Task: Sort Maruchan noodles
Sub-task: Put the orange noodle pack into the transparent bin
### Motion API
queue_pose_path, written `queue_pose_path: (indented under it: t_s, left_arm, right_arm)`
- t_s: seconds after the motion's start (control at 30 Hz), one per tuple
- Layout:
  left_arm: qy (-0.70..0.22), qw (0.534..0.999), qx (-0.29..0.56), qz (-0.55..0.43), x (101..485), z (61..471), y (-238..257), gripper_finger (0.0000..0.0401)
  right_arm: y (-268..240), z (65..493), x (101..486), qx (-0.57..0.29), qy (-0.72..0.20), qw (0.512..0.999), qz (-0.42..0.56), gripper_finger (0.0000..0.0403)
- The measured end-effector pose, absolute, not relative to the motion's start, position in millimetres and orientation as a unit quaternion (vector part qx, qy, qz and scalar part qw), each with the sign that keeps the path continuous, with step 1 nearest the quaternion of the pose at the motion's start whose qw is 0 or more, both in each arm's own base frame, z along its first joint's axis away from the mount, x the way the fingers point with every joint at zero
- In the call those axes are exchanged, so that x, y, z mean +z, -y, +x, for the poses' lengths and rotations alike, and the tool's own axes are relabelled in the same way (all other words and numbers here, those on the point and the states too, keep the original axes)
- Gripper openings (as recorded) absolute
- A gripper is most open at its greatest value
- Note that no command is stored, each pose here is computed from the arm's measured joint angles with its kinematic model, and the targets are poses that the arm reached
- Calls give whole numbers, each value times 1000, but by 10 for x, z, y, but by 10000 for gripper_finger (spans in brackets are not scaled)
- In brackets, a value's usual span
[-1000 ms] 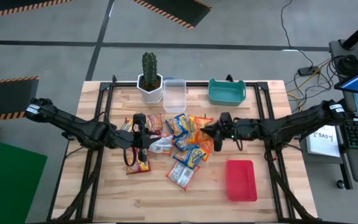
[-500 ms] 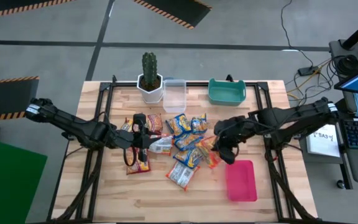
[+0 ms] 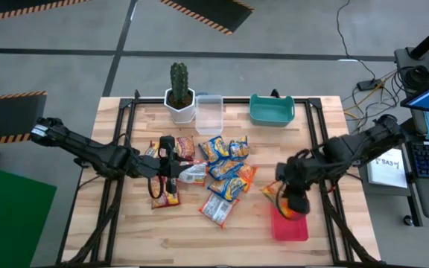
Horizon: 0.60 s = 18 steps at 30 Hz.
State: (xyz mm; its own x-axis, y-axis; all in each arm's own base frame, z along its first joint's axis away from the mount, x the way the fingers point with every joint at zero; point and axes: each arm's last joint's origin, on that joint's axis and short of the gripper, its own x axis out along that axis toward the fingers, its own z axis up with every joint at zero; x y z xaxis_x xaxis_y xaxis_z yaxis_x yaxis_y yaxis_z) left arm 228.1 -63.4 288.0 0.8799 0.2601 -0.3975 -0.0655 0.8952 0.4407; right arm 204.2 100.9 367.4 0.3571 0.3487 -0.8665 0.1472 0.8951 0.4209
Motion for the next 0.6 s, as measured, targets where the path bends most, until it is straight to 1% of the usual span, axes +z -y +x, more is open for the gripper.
queue_pose_path:
  t_s: [0.13,0.33,0.6]
  left_arm:
    - [-229,947,87,209,2880,2281,634,45]
    - [-227,948,87,206,2883,2283,635,45]
    - [-226,948,87,206,2885,2284,635,45]
  right_arm:
    - [-1137,1919,3597,103,-599,780,146,9]
    - [-1315,1841,3481,153,-619,767,67,9]
    - [-1478,1868,3247,153,-656,738,31,9]
